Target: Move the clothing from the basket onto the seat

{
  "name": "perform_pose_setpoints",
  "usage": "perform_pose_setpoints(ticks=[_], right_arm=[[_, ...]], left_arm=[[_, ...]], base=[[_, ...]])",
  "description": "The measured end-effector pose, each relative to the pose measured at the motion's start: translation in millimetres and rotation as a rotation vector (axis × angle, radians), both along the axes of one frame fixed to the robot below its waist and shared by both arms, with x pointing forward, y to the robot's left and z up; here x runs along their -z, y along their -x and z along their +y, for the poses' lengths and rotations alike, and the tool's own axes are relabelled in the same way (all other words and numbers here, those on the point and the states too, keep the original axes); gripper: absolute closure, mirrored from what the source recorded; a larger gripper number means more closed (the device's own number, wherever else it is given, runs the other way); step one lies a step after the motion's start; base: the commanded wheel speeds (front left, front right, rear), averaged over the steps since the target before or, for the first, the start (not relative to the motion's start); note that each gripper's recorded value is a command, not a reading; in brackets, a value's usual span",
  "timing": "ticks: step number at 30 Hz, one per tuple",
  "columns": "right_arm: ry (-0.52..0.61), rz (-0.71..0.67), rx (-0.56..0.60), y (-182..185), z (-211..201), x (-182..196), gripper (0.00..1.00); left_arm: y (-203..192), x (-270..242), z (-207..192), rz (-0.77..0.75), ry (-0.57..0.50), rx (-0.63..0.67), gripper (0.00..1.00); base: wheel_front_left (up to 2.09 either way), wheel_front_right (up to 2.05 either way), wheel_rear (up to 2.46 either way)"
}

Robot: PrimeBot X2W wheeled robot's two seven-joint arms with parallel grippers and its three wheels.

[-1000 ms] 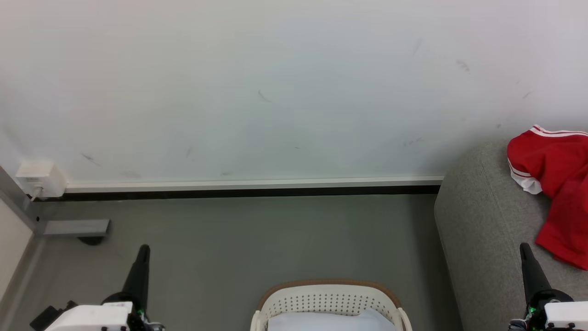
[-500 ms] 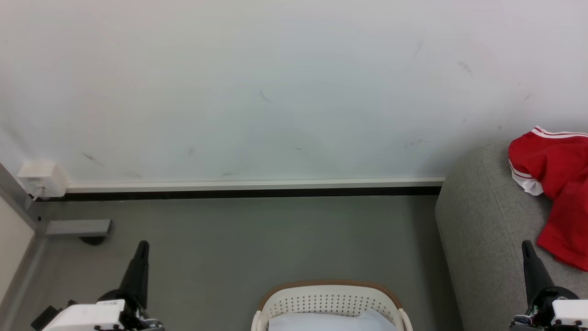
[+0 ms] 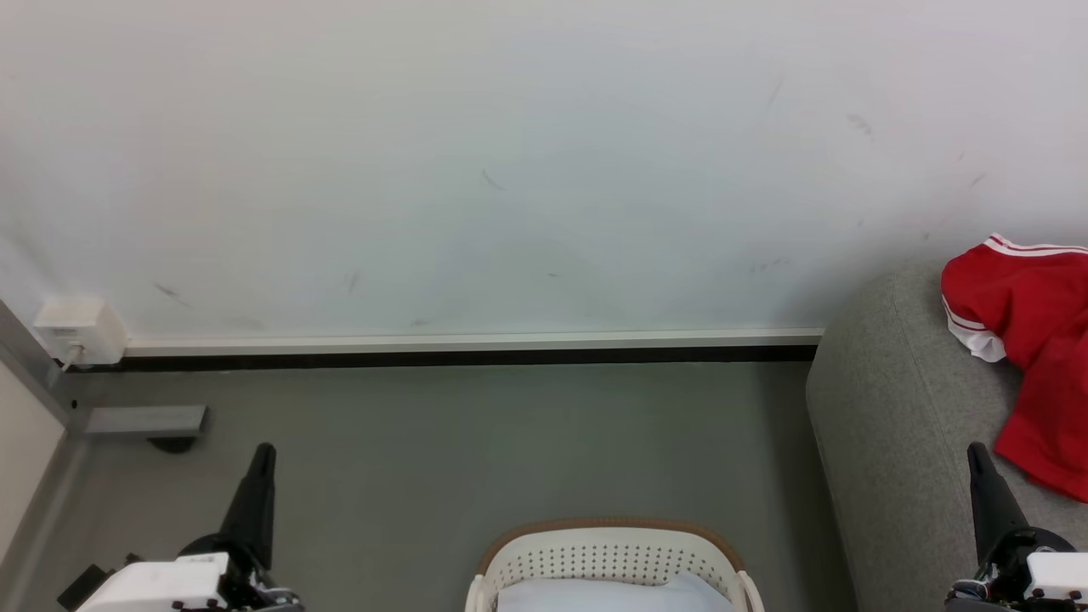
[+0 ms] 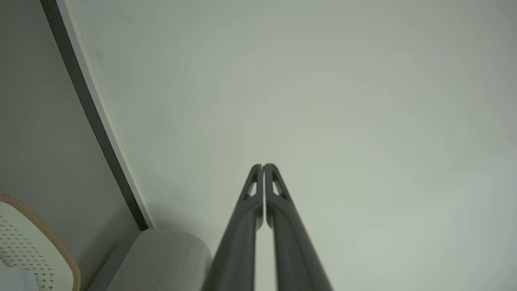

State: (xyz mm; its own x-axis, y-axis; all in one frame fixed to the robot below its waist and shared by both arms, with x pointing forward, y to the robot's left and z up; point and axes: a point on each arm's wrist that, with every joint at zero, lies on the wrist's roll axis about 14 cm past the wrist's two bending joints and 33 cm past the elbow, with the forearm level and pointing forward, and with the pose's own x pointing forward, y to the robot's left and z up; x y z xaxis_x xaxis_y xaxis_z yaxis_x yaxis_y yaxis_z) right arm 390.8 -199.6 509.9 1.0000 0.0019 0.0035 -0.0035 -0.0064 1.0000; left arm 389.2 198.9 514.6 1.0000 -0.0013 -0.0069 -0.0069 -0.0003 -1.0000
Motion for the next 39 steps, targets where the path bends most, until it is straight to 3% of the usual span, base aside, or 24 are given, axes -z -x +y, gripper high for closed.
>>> perform_pose_setpoints(ticks=[39], right_arm=[[0.005,0.001,-0.001,-0.1,0.3,0.1,1.00]], left_arm=[[-0.1,-0.1,0.0,0.000,0.000,0.000,1.00]], base=[[0.00,0.00,0.00]])
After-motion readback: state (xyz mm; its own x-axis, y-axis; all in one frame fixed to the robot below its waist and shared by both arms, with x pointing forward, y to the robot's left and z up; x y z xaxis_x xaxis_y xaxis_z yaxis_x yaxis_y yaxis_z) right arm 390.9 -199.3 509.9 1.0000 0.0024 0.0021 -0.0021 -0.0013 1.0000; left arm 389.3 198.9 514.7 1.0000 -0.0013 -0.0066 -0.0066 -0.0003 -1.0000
